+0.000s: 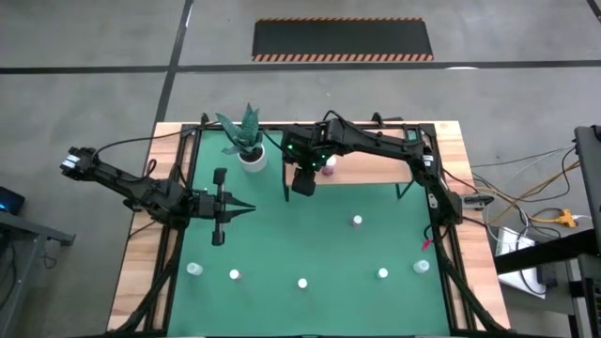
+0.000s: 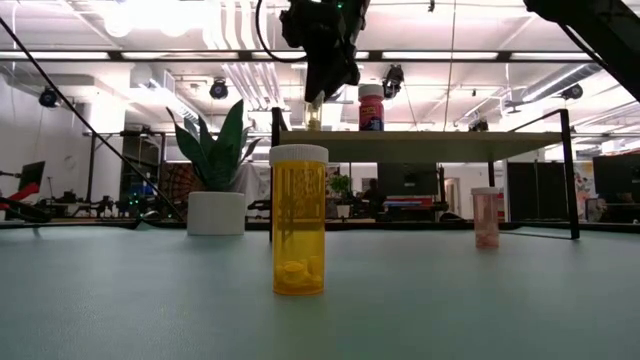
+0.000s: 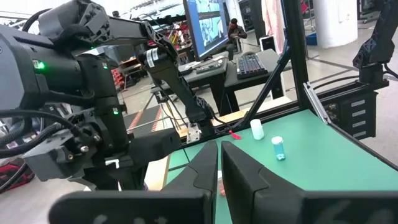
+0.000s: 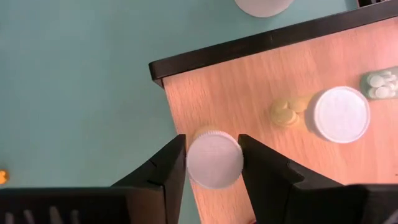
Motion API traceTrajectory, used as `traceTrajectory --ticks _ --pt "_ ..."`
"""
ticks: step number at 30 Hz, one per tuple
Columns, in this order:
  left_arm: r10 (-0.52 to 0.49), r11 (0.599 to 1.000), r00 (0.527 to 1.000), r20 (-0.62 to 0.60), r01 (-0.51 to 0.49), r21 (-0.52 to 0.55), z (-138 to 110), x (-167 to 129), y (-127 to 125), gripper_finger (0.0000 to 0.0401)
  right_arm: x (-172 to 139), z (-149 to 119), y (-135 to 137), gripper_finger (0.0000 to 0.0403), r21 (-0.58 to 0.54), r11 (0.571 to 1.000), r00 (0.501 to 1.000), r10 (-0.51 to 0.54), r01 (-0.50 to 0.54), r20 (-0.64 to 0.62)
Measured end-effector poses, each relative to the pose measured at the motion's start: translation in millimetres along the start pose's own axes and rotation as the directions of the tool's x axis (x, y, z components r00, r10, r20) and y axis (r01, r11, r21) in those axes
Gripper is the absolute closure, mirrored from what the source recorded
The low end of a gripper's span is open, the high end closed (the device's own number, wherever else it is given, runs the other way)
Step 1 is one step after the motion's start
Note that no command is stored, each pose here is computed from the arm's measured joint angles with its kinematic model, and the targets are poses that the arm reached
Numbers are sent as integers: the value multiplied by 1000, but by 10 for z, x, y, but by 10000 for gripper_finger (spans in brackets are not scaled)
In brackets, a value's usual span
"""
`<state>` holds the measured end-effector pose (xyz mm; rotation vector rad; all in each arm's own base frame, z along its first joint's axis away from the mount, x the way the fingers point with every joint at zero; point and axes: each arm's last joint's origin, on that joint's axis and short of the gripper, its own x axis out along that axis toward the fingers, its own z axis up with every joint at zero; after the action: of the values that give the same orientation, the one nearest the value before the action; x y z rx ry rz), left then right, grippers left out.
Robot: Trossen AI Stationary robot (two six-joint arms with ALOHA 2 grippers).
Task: Pick and place medicine bottles onto shelf by color
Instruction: Put the yellow pill bottle on the shelf
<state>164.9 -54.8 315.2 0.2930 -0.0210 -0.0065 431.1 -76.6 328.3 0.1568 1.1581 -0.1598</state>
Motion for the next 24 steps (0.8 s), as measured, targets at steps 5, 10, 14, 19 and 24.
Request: traceTrajectory --ticks 5,10,14,19,24 --pt "0 1000 1000 0 0 0 0 0 0 397 0 5 -1 244 0 1000 1000 -3 3 5" --pt "0 1000 1000 0 0 0 0 0 0 397 -26 13 -14 239 1 999 999 -50 50 16" --pt "0 1000 1000 0 0 0 0 0 0 397 -82 32 -12 238 -1 999 998 -53 53 37" --pt "0 1000 1000 0 0 0 1 -1 0 397 -157 55 -9 238 -1 999 997 -51 51 65" --pt "0 1000 1000 0 0 0 1 -1 0 397 -216 62 -7 242 -7 999 995 -50 51 85"
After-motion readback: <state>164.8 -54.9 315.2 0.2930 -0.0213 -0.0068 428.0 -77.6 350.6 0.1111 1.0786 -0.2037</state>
